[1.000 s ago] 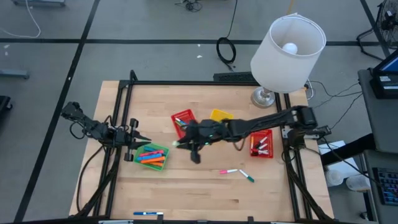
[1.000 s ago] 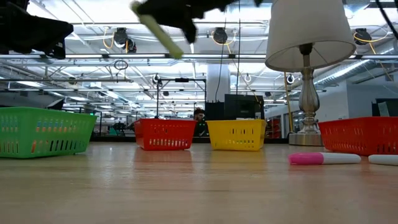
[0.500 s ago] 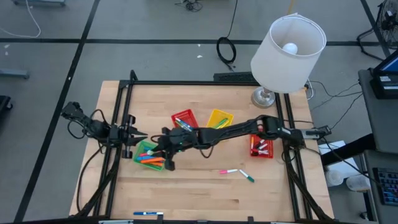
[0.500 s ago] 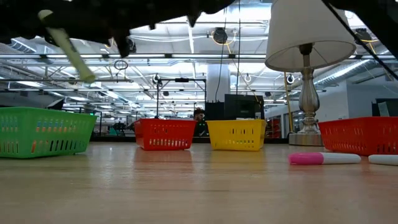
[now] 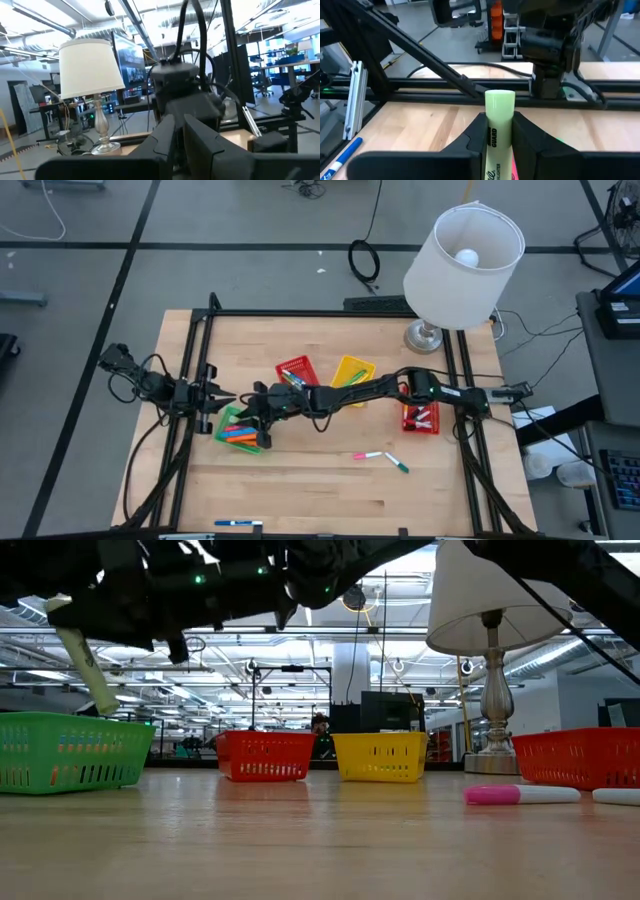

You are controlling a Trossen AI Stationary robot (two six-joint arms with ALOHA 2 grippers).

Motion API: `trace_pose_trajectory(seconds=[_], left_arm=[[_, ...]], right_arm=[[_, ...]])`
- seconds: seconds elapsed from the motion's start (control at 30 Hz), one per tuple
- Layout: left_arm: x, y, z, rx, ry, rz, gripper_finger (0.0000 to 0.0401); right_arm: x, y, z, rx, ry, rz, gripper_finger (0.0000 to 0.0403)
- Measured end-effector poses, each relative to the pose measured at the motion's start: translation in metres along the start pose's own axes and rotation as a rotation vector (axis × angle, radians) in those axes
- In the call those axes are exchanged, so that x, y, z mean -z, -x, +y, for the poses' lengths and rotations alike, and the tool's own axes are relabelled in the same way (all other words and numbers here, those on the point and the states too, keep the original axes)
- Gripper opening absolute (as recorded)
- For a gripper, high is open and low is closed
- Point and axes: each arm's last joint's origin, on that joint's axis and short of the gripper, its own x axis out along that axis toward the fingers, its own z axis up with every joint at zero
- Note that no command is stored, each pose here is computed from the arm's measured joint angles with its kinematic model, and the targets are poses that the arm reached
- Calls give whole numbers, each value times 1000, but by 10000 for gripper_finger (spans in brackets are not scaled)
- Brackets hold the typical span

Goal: Pick & Place Markers
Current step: Put the light green highlighter into the green bin

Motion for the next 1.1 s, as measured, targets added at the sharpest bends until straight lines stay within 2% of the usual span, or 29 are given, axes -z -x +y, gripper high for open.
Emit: trace_pose_trajectory(seconds=[1.1], left_arm=[[0,0,0,1,-7,1,47]], right_arm=[[7,1,-3,13,-11,76,70]])
